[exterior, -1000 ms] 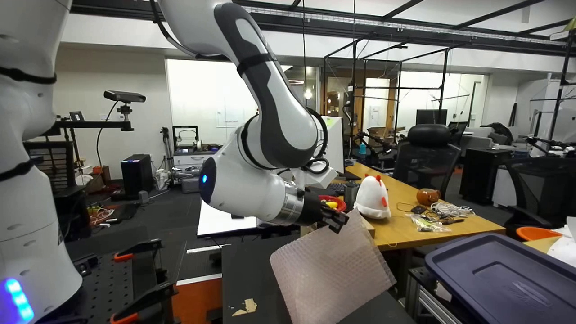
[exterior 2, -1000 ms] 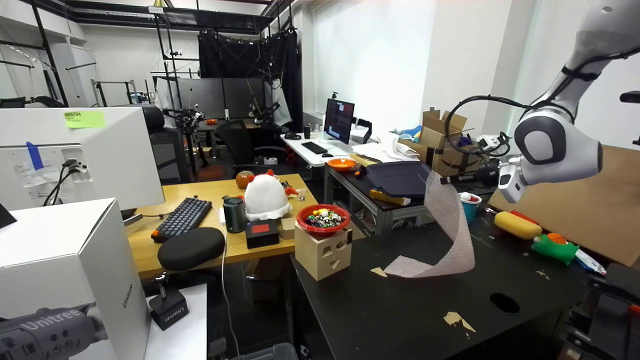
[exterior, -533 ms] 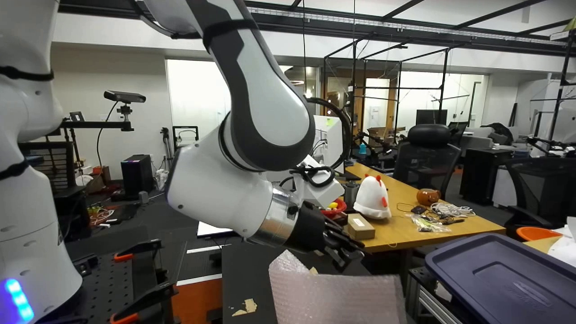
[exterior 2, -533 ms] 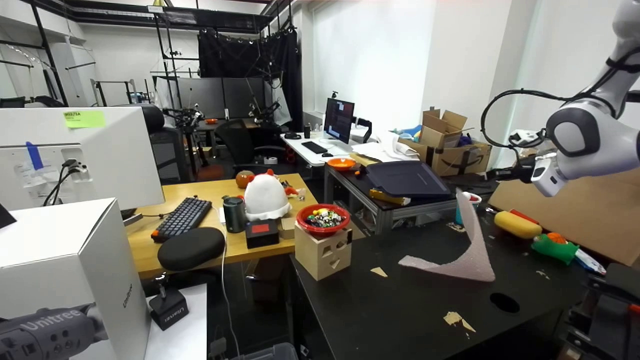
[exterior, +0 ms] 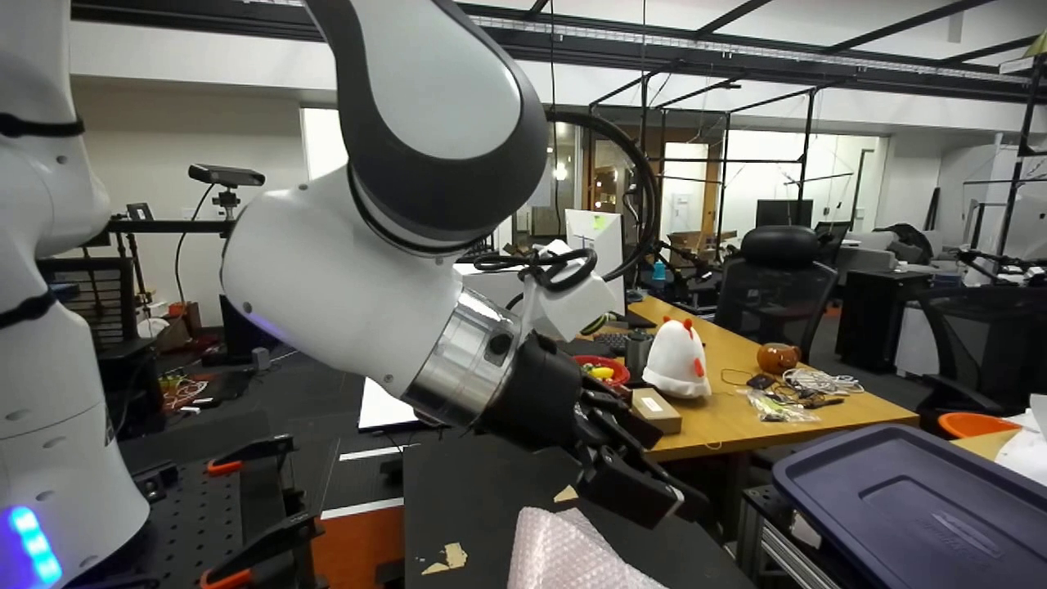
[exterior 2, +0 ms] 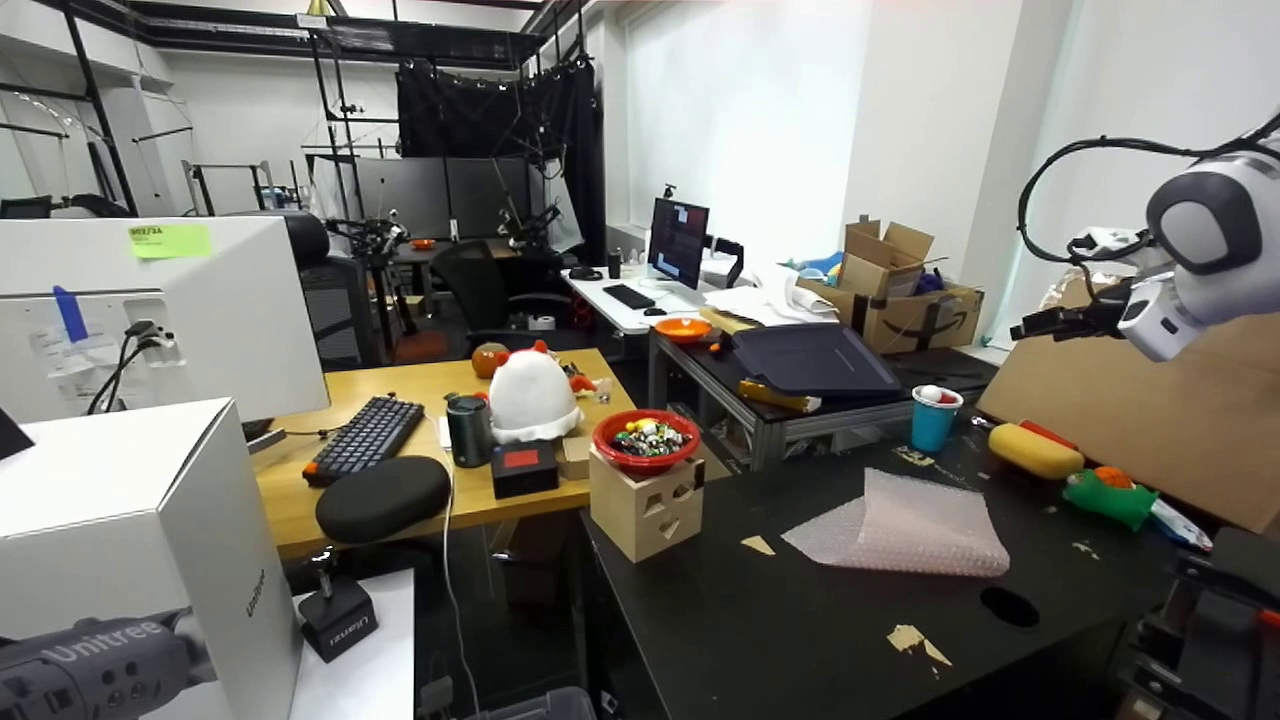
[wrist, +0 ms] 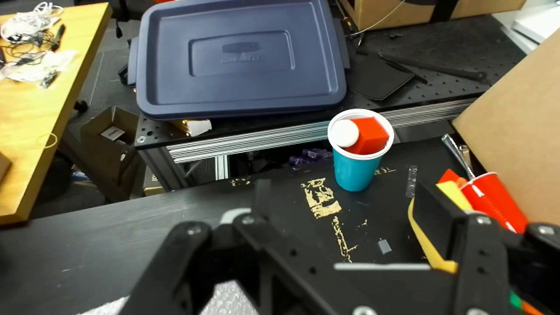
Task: Unfold the pink plastic
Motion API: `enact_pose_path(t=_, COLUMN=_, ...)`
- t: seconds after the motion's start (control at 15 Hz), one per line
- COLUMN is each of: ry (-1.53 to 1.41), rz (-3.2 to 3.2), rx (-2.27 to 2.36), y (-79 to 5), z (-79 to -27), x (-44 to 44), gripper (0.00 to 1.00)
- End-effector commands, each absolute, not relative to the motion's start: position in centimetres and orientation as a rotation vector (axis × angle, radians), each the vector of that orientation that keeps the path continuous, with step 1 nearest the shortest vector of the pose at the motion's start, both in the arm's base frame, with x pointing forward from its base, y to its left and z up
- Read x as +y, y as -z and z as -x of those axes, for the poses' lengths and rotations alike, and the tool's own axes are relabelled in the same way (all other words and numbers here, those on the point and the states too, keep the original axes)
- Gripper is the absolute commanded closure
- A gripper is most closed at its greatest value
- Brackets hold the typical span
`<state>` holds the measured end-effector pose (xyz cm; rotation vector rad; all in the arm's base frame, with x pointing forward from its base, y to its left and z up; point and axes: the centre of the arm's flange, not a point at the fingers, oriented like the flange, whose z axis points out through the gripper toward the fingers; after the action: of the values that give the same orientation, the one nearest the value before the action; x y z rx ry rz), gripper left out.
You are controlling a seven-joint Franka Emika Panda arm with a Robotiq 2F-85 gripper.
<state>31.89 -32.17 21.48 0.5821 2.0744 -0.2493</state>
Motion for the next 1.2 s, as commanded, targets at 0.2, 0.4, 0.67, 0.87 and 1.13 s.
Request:
enact_pose_path(t=0.2, ry=0.206, rz=-0.42, rx=2.14, y=-19.6, z=-38.0, x=-23.8, gripper=0.0)
enact_pose_path(t=0.4, ry=0.11, rz=-0.21, rx=2.205, y=-18.1, z=-41.2, x=-20.7, gripper=0.0)
enact_pose_path(t=0.67, ry=0.026, rz=0.089, rx=2.271, y=-15.6, z=-45.3, x=-15.8, gripper=0.0)
enact_pose_path(t=0.87, ry=-0.01, rz=0.315, rx=2.305, y=-13.9, z=-47.4, x=-13.9, gripper=0.0)
enact_pose_path(t=1.13, ry=0.016, rz=0.583, rx=2.34, y=-12.7, z=-49.1, x=-14.8, gripper=0.0)
